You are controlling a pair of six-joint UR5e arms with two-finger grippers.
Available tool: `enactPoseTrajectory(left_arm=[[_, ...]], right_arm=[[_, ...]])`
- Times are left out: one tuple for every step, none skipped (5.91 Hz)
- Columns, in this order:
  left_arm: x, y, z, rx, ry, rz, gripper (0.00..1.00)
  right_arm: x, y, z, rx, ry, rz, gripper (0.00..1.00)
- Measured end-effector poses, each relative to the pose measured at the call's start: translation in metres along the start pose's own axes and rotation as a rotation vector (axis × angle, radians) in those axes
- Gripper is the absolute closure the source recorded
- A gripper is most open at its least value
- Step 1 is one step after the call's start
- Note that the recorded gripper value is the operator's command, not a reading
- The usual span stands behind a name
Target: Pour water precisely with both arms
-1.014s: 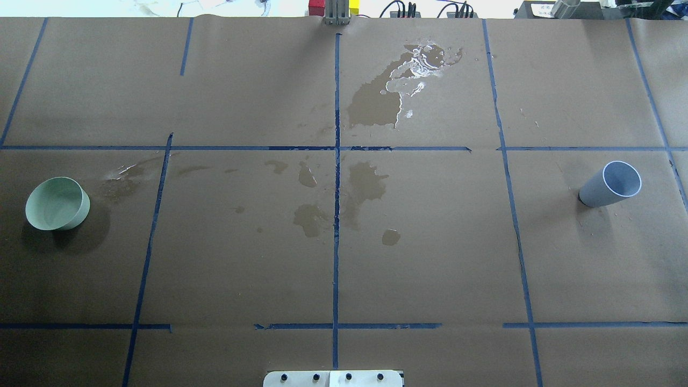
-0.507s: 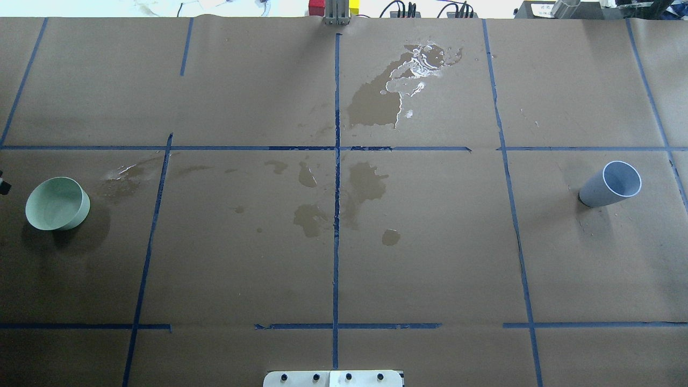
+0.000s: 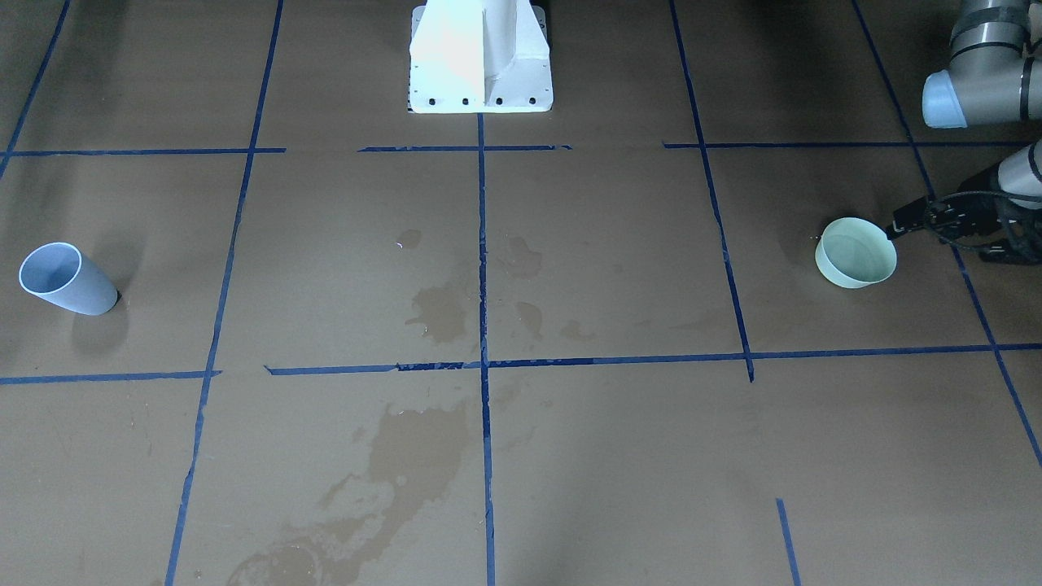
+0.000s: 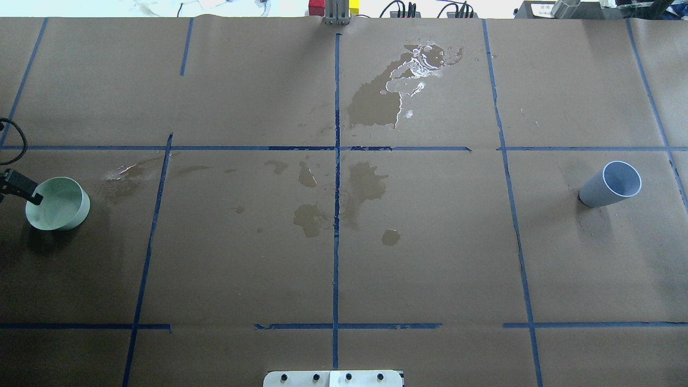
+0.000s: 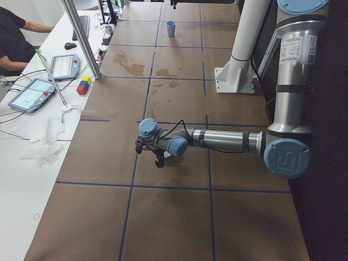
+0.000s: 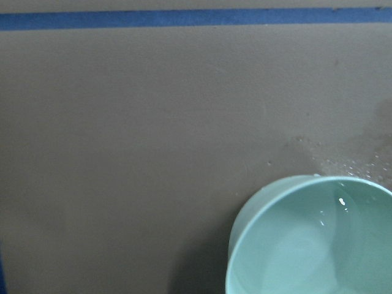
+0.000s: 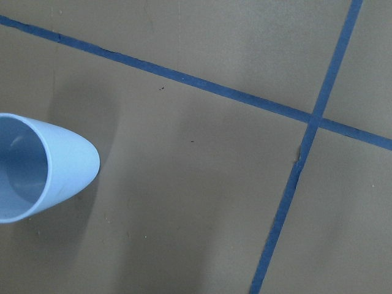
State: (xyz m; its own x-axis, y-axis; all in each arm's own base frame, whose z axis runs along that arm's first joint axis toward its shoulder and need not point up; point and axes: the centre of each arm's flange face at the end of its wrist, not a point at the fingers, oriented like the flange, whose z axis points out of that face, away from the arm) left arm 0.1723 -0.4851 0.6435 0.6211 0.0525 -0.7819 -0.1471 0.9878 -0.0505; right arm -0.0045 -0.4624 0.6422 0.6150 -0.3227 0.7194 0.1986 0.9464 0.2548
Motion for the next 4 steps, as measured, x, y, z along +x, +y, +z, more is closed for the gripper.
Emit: enactPoseTrajectory(left_arm=[[0.003, -0.002, 0.008, -0.012, -0.001, 0.006, 0.76], [0.005, -0.005, 0.012, -0.017, -0.001, 0.009, 1.00], [0.007, -0.008, 0.013, -0.018, 0.000, 0.010, 1.00], [0.013, -0.013, 0.011, -0.014, 0.006, 0.018, 1.00]], right_arm=[[0.000, 0.000, 0.000, 0.000, 0.000, -0.001, 0.00], [-0.001, 0.000, 0.000, 0.000, 0.000, -0.002, 0.00], [-0.001, -0.001, 0.000, 0.000, 0.000, -0.004, 0.00], [-0.001, -0.001, 0.000, 0.001, 0.000, -0.005, 0.00]])
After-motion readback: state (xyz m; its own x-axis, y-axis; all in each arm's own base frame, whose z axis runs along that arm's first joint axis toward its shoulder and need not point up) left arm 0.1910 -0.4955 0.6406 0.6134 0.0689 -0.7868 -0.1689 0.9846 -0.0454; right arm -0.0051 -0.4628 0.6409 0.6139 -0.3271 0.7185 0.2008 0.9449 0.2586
